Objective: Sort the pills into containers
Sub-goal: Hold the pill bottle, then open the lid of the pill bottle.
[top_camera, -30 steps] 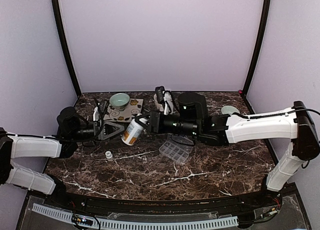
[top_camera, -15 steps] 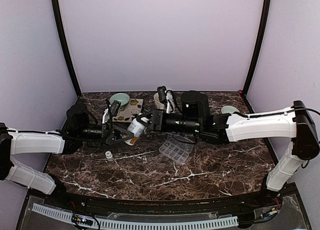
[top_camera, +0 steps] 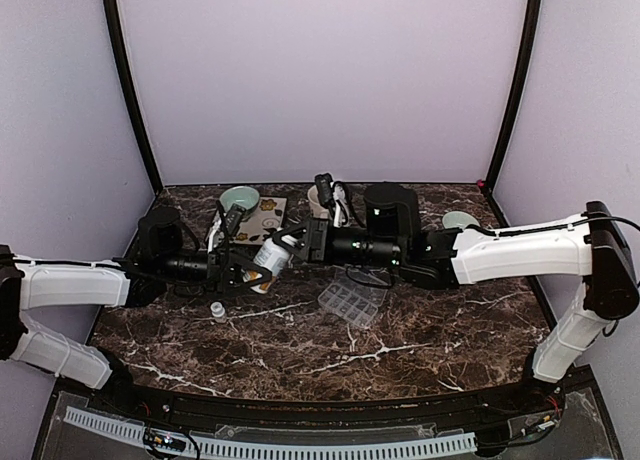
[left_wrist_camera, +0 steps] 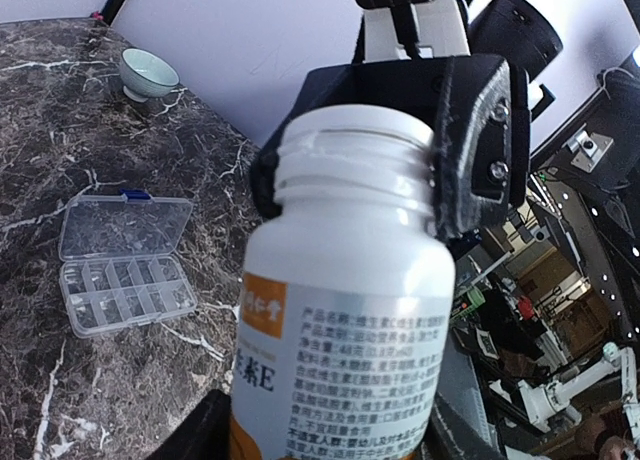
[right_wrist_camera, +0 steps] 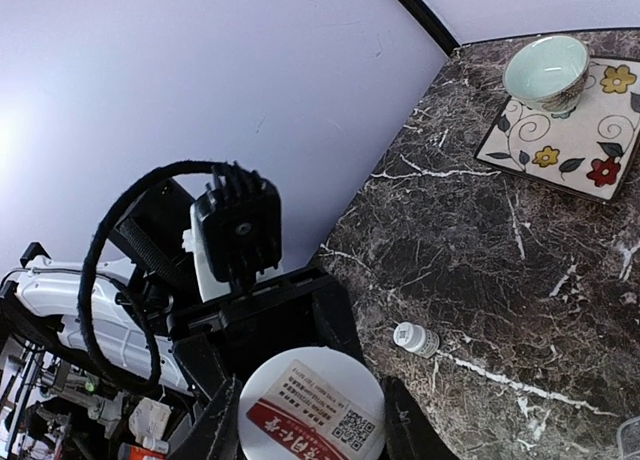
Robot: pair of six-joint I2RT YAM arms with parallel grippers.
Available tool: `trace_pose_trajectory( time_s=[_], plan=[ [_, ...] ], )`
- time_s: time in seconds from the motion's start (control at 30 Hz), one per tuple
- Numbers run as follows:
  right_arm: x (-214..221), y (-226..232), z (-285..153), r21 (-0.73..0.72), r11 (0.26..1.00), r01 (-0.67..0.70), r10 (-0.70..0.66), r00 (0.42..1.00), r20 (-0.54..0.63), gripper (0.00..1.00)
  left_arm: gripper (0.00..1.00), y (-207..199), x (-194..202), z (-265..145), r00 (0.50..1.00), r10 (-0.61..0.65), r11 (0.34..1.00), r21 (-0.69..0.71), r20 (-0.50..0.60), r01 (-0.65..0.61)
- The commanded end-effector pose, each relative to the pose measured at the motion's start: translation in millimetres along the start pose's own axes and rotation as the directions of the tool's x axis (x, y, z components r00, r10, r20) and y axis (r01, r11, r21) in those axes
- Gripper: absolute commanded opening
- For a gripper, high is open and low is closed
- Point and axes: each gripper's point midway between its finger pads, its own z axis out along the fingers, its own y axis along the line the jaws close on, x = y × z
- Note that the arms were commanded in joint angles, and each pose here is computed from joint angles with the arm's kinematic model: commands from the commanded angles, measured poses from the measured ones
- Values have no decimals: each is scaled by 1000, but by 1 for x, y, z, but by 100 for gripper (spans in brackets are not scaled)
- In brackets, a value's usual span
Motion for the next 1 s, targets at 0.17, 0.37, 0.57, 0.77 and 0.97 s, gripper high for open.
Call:
trace_pose_trajectory(
  time_s=[0.17, 0.37, 0.57, 0.77, 0.97],
  plan=[
    [-8, 10, -7, -55, 998, 9, -7, 999, 36, 0, 33, -7, -10, 2, 999, 44, 999, 14, 15, -44],
    [-6, 6, -6, -31, 998, 48, -47, 999, 26, 0, 25, -5, -10, 5, 999, 36, 999, 24, 2, -36],
    [-17, 13, -16, -3, 991, 132, -132, 990, 42, 22, 23, -3, -9, 6, 999, 33, 999, 16, -8, -33],
    [-23, 13, -20, 43, 979, 198, -200, 979, 37, 43, 22, -3, -10, 6, 999, 36, 999, 10, -8, -36],
    [-23, 10, -23, 74, 970, 231, -233, 972, 25, 55, 21, -4, -10, 6, 999, 40, 999, 12, -13, -40]
  ],
)
